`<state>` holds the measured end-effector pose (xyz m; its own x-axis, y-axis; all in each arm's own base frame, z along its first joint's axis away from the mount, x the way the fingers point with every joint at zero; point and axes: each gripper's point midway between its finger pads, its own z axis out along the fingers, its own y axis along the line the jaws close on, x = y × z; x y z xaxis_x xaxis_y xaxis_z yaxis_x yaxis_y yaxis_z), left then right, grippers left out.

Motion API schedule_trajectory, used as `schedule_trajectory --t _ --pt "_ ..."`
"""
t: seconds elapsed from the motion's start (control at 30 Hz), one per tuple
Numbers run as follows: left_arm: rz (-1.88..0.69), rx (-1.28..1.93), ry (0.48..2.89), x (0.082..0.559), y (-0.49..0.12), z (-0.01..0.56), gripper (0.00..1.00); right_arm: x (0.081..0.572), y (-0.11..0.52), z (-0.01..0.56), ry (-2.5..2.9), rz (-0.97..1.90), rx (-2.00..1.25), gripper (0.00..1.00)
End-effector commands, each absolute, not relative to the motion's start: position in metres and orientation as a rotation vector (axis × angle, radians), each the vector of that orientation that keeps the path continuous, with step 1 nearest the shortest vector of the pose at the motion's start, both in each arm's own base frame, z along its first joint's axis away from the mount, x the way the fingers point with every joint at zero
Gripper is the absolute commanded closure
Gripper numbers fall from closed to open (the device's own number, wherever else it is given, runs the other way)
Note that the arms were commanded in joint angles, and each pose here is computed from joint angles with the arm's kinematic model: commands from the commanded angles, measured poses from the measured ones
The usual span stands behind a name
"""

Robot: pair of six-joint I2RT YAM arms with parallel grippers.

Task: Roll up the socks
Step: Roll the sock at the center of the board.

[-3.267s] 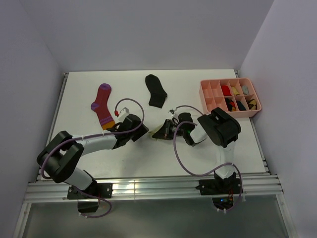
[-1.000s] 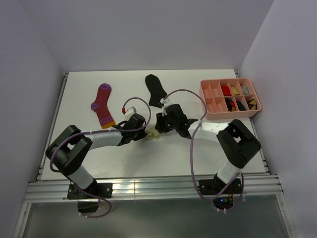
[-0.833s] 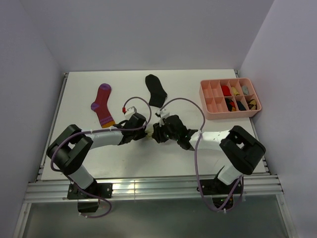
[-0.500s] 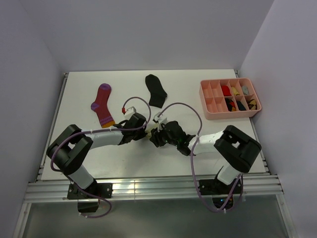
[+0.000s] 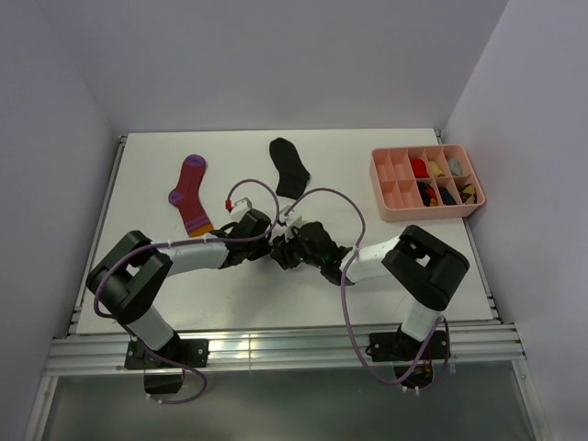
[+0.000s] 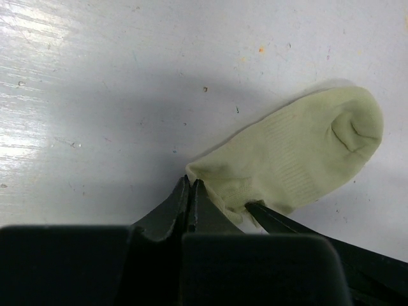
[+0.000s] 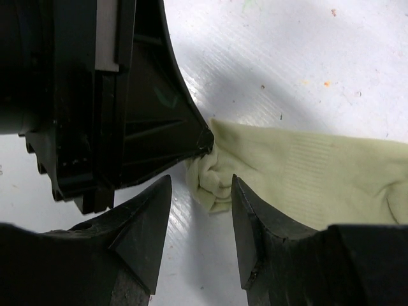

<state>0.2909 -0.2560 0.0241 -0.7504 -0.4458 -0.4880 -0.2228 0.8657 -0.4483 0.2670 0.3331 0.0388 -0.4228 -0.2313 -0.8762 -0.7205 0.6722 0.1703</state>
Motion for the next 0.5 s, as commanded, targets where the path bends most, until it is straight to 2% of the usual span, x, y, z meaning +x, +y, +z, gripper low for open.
schedule_trajectory --t 0.0,0.1,0.2,0.23,0.3,0.33,0.43,0.47 --pt "-0.498 -0.496 2.434 0.289 -0.258 0.028 1.0 0.28 0.35 0.057 1.904 0.681 -0.734 0.5" --pt "-0.501 -0.505 2.431 0.288 -0.258 0.029 1.0 0.279 0.351 0.05 1.93 0.682 -0.73 0.53" --pt "-0.512 -0.516 2.424 0.289 -0.258 0.03 1.0 0.277 0.349 0.039 1.969 0.682 -0.712 0.62" --pt "-0.51 -0.522 2.423 0.289 -0.257 0.029 1.0 0.276 0.348 0.034 1.985 0.682 -0.711 0.7" --pt "-0.509 -0.535 2.42 0.289 -0.256 0.029 1.0 0.274 0.347 0.03 2.009 0.686 -0.702 0.78" --pt "-0.506 -0.54 2.418 0.288 -0.256 0.029 1.0 0.274 0.347 0.028 2.021 0.684 -0.698 0.88" --pt "-0.501 -0.562 2.41 0.289 -0.253 0.03 1.0 0.273 0.345 0.025 2.053 0.685 -0.667 1.0" --pt "-0.512 -0.572 2.402 0.289 -0.254 0.032 1.0 0.274 0.341 0.024 2.067 0.688 -0.644 1.0"
